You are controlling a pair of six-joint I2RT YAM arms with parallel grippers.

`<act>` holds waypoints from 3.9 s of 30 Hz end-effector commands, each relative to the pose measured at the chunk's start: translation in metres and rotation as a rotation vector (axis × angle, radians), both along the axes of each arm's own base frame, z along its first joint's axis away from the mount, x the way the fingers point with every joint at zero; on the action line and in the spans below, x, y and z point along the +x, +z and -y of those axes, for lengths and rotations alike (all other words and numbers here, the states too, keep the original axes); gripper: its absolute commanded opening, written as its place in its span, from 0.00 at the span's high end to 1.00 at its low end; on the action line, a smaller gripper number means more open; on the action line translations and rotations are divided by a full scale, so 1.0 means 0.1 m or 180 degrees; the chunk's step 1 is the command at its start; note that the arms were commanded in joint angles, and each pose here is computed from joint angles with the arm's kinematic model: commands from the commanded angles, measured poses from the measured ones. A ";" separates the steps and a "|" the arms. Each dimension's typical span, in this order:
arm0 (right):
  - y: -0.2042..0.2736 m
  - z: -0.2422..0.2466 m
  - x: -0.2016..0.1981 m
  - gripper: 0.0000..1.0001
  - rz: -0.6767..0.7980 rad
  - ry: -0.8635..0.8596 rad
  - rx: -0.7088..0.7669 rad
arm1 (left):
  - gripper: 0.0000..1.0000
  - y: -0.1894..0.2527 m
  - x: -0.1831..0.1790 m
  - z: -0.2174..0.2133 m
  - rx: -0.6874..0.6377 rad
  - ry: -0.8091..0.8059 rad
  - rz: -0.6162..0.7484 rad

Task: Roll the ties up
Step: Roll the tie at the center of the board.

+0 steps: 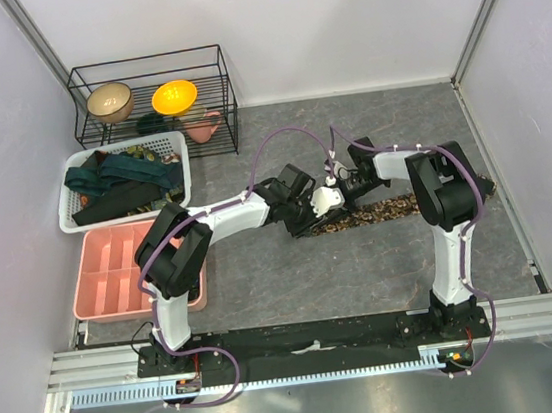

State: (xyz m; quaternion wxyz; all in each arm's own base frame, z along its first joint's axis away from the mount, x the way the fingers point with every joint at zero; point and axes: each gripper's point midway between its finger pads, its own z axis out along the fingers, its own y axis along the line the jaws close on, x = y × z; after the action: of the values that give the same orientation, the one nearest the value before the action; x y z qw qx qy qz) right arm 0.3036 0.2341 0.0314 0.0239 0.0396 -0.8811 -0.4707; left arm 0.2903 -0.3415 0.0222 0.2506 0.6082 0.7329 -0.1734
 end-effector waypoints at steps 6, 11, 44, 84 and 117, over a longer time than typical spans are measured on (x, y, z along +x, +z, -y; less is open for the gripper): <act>-0.29 0.21 0.09 1.00 0.0133 -0.0053 -0.0399 | 0.45 -0.09 -0.14 -0.11 0.0161 -0.0103 -0.0147; -0.45 0.35 0.08 1.00 0.0134 -0.0060 -0.0580 | 0.36 0.02 -0.10 -0.01 -0.0176 -0.0013 -0.0292; -0.61 0.33 0.02 1.00 0.0153 0.0068 -0.0642 | 0.54 0.30 0.05 0.69 -0.1020 -0.0335 -0.0015; 0.20 0.19 0.08 0.52 0.0204 -0.0013 0.0098 | 0.78 -0.49 -0.30 0.00 0.0456 -0.0387 -0.0560; -0.66 0.70 0.04 1.00 0.0287 0.0125 -0.0900 | 0.19 0.43 0.15 0.50 -0.2024 0.0007 -0.0108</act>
State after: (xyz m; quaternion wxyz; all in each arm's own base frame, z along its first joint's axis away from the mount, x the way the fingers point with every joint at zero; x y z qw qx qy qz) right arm 0.3089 0.1901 0.0121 0.0023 0.0504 -0.9055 -0.4214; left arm 0.2915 -0.3598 0.0361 0.3536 0.5070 0.6959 -0.3656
